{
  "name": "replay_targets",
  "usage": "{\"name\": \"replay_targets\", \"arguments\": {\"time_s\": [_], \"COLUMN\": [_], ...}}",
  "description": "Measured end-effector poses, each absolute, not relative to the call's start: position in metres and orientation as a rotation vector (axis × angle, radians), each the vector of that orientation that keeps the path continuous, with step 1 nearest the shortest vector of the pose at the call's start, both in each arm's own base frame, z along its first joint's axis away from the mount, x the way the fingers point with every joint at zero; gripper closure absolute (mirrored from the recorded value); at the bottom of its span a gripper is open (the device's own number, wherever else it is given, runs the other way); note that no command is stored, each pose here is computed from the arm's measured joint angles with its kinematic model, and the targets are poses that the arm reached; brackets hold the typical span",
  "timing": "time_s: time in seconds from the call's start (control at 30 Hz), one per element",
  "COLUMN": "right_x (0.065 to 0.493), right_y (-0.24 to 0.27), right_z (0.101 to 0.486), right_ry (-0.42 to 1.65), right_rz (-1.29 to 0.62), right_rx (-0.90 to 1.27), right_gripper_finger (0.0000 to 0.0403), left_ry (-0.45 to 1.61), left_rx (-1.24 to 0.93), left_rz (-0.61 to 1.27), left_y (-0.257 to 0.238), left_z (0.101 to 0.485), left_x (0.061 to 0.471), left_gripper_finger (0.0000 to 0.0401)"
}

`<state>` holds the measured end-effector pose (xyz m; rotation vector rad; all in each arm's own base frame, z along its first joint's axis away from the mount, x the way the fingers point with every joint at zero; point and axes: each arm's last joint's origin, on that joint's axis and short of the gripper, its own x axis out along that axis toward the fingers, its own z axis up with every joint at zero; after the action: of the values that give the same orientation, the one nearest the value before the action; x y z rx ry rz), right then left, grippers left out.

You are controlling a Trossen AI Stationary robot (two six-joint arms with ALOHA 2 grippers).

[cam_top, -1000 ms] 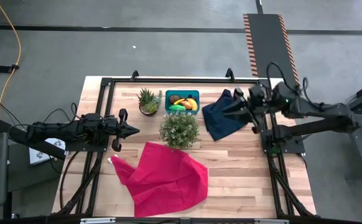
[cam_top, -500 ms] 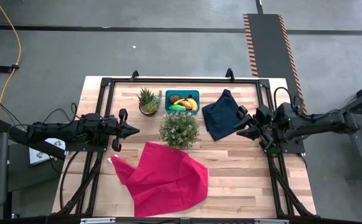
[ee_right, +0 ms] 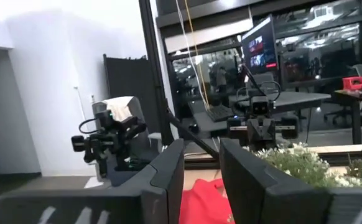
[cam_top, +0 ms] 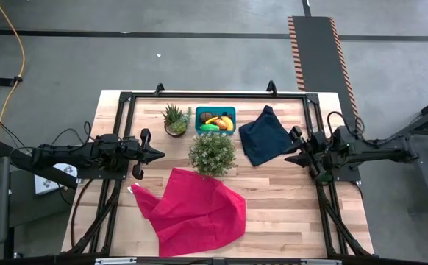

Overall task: Pick and placing Produce into tupperware
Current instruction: Return to Home Position

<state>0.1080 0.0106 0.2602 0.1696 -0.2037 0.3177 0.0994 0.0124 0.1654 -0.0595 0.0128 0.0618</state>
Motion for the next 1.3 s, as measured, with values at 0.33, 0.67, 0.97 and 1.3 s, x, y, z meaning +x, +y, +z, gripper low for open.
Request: {"name": "replay_targets", "arguments": {"time_s": [0.33,0.67,0.97,1.3], "right_x": [0.109,0.108,0.109,0.109], "right_y": [0.011,0.011,0.009,0.007], "right_z": [0.22,0.201,0.197,0.179], "right_ry": [-0.287,-0.31,-0.28,-0.108], "right_rz": [0.311,0.308,0.237,0.151], "right_rx": [0.193,0.176,0.093,0.056], "right_gripper_finger": [0.0309,0.0309,0.0309,0.0309], "left_ry": [0.012,0.012,0.012,0.013], "left_rx": [-0.059,-0.06,-0.06,-0.06], "left_rz": [0.062,0.062,0.062,0.062], "left_y": [0.012,0.012,0.012,0.012], "left_z": [0.165,0.165,0.165,0.165], "left_x": [0.099,0.099,0.099,0.099], "left_gripper_finger": [0.04,0.04,0.04,0.04]}}
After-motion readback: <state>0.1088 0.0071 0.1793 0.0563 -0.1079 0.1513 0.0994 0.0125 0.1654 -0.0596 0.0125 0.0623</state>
